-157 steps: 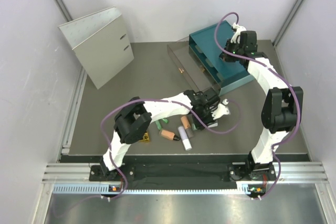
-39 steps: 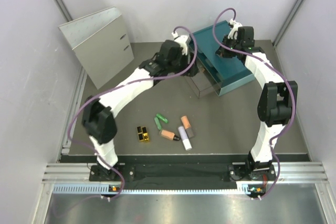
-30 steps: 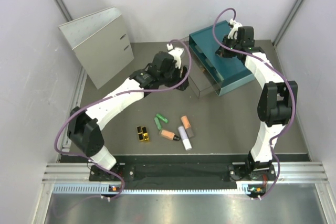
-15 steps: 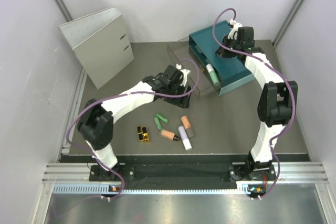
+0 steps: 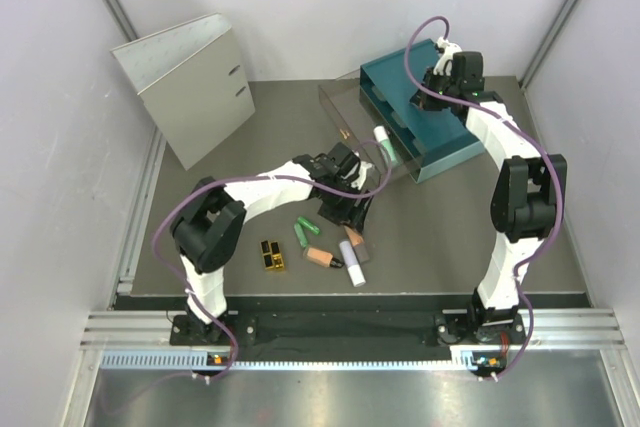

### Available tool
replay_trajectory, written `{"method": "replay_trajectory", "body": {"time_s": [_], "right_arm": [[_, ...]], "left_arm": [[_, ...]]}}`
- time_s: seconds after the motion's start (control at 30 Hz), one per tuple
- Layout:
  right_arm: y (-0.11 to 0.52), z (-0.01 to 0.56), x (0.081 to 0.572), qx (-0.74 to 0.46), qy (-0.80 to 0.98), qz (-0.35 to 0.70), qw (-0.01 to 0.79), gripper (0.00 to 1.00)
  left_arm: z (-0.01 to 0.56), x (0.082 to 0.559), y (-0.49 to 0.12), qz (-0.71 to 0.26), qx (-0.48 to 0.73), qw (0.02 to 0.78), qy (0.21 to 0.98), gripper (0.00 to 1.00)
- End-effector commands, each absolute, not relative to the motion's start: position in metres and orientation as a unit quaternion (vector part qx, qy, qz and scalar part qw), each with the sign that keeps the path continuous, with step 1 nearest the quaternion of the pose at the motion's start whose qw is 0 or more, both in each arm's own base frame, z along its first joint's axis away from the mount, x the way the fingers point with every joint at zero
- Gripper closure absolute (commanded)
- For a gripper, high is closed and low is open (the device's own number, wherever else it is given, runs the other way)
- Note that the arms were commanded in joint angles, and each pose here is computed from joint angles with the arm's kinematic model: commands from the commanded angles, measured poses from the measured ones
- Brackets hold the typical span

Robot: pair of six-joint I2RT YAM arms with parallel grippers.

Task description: Organize the makeup

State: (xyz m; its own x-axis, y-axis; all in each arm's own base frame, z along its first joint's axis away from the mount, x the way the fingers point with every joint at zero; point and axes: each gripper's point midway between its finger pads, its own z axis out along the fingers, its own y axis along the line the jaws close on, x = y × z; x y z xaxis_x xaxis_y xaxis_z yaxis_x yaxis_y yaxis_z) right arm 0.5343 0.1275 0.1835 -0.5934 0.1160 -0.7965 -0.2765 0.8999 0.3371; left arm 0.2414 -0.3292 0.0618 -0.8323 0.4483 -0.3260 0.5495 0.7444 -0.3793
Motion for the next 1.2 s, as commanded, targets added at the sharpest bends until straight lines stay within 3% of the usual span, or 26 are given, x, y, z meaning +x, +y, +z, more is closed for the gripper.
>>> {"method": "replay_trajectory", "body": {"time_s": [0.0,0.43,0.73,0.97,1.17], "right_arm": [[0.126,0.101,0.488,-0.032,0.927,0.196,0.32,1.0],[0.131,0.096,0.479,-0.035,0.926,0.208,0.313,1.0],[0.133,0.098,0.48,-0.036,0.924,0.213,0.316,1.0],[0.132,0.096,0.481,-0.034,0.924,0.214,0.315,1.0],[0.133,0.097,0.482,-0.034,0.924,0.215,0.315,1.0]], "left_arm": [[0.059,0.233,-0.339,-0.244,0.285,0.088,0.923,0.27],[0.027,0.255,-0.342,-0.202,0.245,0.125,0.94,0.32],[0.017,0.259,-0.338,-0.179,0.239,0.126,0.946,0.53],[0.011,0.258,-0.334,-0.17,0.236,0.124,0.949,0.56],[0.007,0.255,-0.333,-0.17,0.242,0.118,0.948,0.88]]}}
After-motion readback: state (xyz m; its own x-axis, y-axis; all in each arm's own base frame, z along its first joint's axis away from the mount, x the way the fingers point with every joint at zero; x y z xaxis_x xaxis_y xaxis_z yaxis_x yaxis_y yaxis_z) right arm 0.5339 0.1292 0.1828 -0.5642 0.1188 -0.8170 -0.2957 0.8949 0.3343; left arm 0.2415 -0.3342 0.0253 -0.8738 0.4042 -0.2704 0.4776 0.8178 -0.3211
